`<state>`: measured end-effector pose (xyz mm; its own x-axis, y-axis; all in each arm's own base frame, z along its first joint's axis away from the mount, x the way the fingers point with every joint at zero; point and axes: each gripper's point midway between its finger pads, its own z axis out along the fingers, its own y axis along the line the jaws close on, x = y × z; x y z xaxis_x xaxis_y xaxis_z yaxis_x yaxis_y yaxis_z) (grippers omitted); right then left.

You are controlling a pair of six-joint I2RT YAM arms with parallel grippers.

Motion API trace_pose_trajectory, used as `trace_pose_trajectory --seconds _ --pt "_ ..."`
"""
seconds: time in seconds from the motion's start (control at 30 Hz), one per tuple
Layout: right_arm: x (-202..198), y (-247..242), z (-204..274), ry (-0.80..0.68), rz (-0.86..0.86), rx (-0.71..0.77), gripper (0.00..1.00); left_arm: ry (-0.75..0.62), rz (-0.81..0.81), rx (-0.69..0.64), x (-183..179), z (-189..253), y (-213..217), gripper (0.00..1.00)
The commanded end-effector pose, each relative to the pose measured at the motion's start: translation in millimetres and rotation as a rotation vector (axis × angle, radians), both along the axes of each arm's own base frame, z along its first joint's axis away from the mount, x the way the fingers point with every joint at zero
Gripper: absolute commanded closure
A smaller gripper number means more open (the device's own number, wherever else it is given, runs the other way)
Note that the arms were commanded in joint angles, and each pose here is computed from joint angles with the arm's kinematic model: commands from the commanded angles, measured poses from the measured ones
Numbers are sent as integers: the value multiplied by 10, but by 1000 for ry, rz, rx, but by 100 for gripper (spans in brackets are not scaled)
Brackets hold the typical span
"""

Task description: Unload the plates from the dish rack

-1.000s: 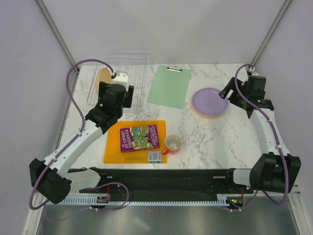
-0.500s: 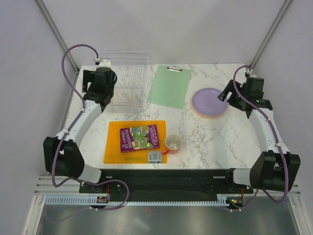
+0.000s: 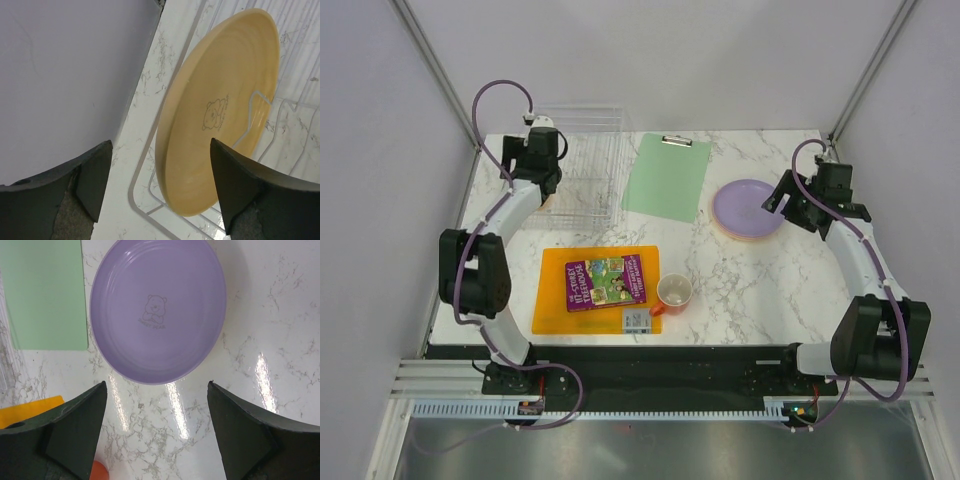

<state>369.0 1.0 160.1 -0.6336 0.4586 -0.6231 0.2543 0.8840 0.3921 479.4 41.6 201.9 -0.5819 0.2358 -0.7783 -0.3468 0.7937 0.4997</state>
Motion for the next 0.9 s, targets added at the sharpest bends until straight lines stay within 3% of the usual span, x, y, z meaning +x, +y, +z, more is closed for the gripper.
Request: trace_pose_trajectory --seconds 0.0,0.17,0.2,0.33,0.43,0.53,0.67,0.87 --pt "54 2 1 -24 17 -15 12 -70 70 59 126 200 119 23" --pt "57 12 -51 -14 21 -12 12 -106 97 57 47 275 145 45" --pt "66 13 -40 -19 23 -13 12 -99 99 61 17 246 149 55" --pt "58 20 -57 -16 24 -6 12 -111 95 66 -47 284 147 61" --pt "49 34 -56 -17 30 -1 12 -113 102 73 -67 287 161 76" --pt "39 52 -41 -20 36 3 12 -106 105 73 -55 240 160 77" --pt "31 55 -39 -21 38 3 12 -110 103 56 -25 200 139 97" --pt "37 67 -84 -11 44 10 12 -128 97 70 -50 344 101 98"
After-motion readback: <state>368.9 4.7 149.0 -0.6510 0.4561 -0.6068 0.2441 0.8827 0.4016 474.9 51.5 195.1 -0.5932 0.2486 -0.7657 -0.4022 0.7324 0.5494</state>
